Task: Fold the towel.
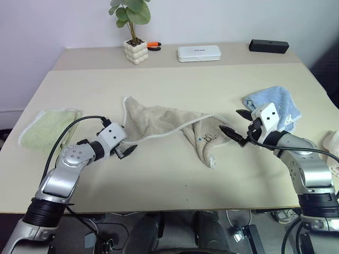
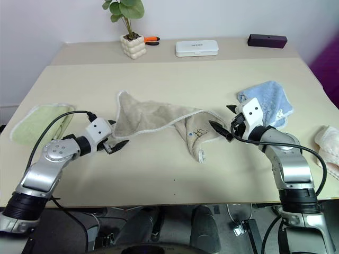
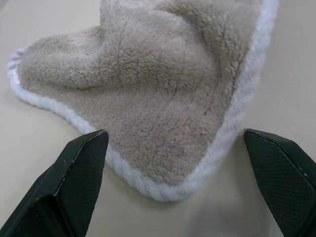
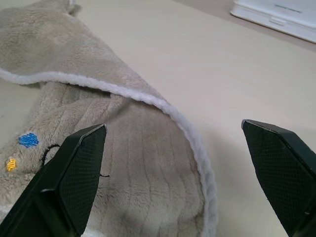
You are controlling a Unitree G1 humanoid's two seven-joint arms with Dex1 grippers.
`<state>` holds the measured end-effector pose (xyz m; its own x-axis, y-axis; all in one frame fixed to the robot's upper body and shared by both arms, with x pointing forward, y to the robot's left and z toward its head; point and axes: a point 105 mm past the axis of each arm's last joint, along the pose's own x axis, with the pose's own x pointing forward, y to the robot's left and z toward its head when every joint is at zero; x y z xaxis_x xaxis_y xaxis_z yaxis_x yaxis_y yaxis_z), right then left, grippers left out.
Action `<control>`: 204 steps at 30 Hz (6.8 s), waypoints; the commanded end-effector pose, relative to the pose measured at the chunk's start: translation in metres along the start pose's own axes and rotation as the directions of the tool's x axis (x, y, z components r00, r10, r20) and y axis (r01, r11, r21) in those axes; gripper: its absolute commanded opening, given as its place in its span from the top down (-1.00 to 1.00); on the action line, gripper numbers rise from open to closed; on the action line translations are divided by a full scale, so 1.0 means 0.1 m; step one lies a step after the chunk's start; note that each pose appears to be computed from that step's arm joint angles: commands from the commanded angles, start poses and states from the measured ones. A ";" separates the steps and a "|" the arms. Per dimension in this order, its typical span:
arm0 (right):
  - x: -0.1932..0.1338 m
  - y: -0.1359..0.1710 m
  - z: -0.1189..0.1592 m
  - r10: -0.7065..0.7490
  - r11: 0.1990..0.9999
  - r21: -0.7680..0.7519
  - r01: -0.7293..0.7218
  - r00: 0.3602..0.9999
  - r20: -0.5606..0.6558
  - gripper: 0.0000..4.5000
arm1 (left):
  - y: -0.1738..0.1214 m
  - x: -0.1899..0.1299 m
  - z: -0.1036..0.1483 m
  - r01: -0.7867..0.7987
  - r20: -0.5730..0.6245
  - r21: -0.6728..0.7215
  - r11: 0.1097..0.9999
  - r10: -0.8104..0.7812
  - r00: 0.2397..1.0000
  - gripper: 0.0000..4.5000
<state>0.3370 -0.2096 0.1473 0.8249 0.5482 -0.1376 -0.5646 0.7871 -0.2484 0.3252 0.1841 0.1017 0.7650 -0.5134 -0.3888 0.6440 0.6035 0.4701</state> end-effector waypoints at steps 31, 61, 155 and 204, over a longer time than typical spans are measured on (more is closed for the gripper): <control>0.19 -0.33 -0.33 0.092 0.995 0.061 -0.076 0.943 -0.321 -1.00 | 0.10 -0.40 -0.11 -0.122 0.000 -0.043 0.992 0.122 0.992 0.99; 0.23 -1.14 2.00 -0.244 0.848 -0.382 0.367 0.911 0.334 0.97 | 1.95 -0.65 1.36 -0.624 0.447 -0.232 0.746 0.651 0.613 1.00; -0.17 0.35 -0.29 -0.247 0.366 0.874 0.320 0.939 -0.240 -0.96 | -0.96 -0.15 1.18 0.425 0.546 -0.078 0.902 -0.318 0.775 -1.00; 0.46 1.08 0.31 0.235 0.965 0.162 -0.206 0.953 -0.191 0.79 | -0.92 -0.12 1.12 0.371 0.535 -0.128 0.920 -0.251 0.807 -1.00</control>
<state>0.3141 -0.0961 0.1352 0.6633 0.6237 -0.4135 -0.6990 0.7138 -0.0446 0.2600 0.0677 0.1392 0.4554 -0.8892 -0.0443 0.8846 0.4463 0.1353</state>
